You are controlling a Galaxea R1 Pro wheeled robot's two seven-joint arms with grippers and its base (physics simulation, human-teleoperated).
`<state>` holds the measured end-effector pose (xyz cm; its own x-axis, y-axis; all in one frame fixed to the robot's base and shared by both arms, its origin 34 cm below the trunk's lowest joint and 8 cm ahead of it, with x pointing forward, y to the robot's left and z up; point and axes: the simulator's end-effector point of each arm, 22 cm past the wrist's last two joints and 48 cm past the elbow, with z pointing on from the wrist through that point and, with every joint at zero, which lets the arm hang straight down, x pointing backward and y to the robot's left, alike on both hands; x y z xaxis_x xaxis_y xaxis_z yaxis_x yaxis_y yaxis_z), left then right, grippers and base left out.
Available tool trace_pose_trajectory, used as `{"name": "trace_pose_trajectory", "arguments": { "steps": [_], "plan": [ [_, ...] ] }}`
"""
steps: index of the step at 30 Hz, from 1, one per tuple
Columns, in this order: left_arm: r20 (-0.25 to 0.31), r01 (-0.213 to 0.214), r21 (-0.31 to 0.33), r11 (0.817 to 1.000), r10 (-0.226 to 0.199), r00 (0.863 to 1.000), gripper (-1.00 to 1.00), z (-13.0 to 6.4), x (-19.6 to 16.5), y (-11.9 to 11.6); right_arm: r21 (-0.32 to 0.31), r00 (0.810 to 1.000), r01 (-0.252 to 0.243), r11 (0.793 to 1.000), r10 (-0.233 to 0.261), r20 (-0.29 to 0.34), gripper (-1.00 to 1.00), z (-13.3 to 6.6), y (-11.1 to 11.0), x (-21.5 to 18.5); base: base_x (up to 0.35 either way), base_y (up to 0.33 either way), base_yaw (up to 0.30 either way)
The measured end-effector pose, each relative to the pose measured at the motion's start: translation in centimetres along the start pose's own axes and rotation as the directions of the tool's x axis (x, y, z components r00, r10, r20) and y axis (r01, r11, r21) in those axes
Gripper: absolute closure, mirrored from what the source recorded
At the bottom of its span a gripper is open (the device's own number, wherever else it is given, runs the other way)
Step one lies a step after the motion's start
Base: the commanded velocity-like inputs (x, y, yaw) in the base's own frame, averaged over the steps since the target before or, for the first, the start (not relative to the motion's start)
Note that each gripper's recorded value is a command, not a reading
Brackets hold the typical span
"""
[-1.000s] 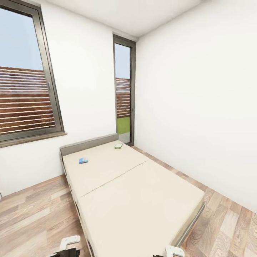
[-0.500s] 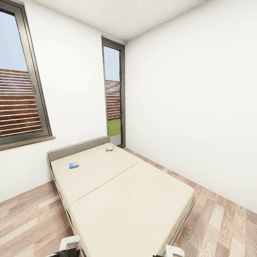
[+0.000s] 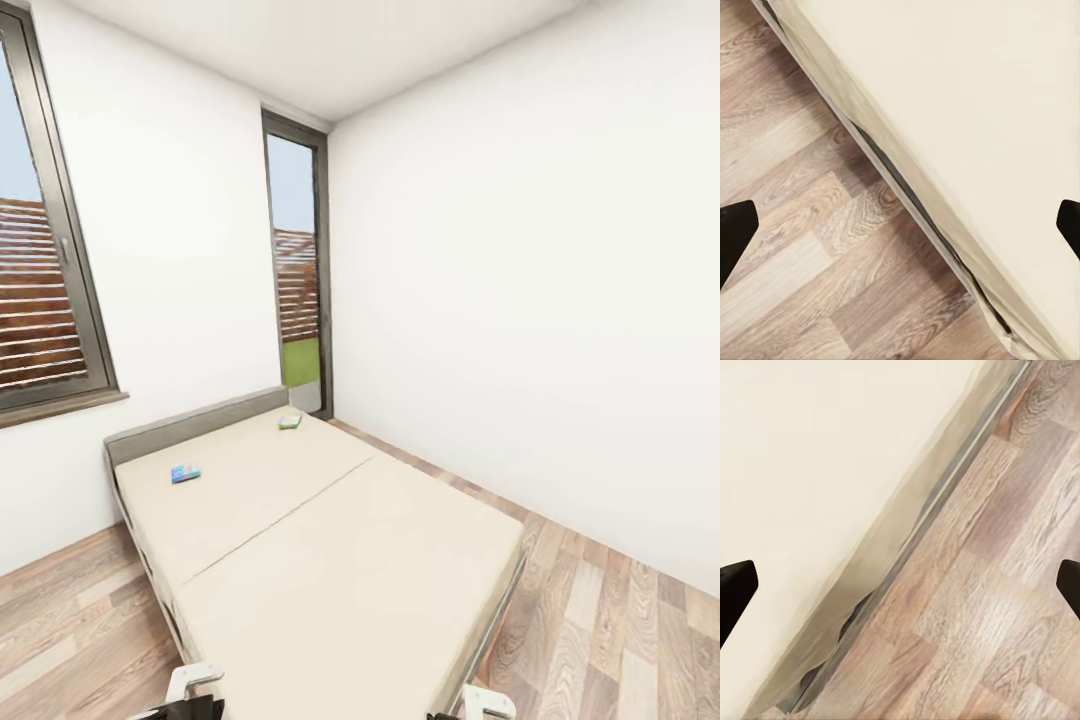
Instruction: Put all the toys in the child's room - the three board games (two on the bed and one on the table), the two jigsaw puzzles on the table, and the tennis ball on the table - inside the toy box on the table in the child's room.
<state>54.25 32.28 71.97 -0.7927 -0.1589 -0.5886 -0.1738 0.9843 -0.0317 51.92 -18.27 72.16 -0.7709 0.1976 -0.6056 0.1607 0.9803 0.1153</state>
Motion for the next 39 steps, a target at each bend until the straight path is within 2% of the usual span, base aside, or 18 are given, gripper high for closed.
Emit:
{"name": "trace_pose_trajectory", "arguments": {
  "steps": [20,33,37,39],
  "plan": [
    [-0.022,0.004,-0.004,1.000,-0.004,1.000,-1.00,0.4,1.0,0.2,0.010,1.000,-0.009,1.000,0.009,-0.030,-1.00,0.4,-0.8,1.1,0.000,0.057,-0.080],
    [-0.038,0.012,0.000,1.000,-0.012,0.999,-1.00,-0.5,1.1,0.5,0.017,0.999,-0.010,1.000,0.011,-0.052,-1.00,-0.6,-1.0,1.5,0.000,0.007,-0.120],
    [-0.043,0.013,0.015,1.000,-0.012,0.999,-1.00,-0.8,0.8,1.2,0.019,0.998,-0.012,1.000,0.013,-0.058,-1.00,-0.8,-1.1,1.6,0.000,0.001,-0.120],
    [-0.048,0.015,0.025,1.000,-0.014,0.999,-1.00,-1.1,0.5,2.4,0.017,0.998,-0.021,1.000,0.022,-0.061,-1.00,-1.0,-1.2,1.6,0.000,0.000,-0.089]
  ]
}}
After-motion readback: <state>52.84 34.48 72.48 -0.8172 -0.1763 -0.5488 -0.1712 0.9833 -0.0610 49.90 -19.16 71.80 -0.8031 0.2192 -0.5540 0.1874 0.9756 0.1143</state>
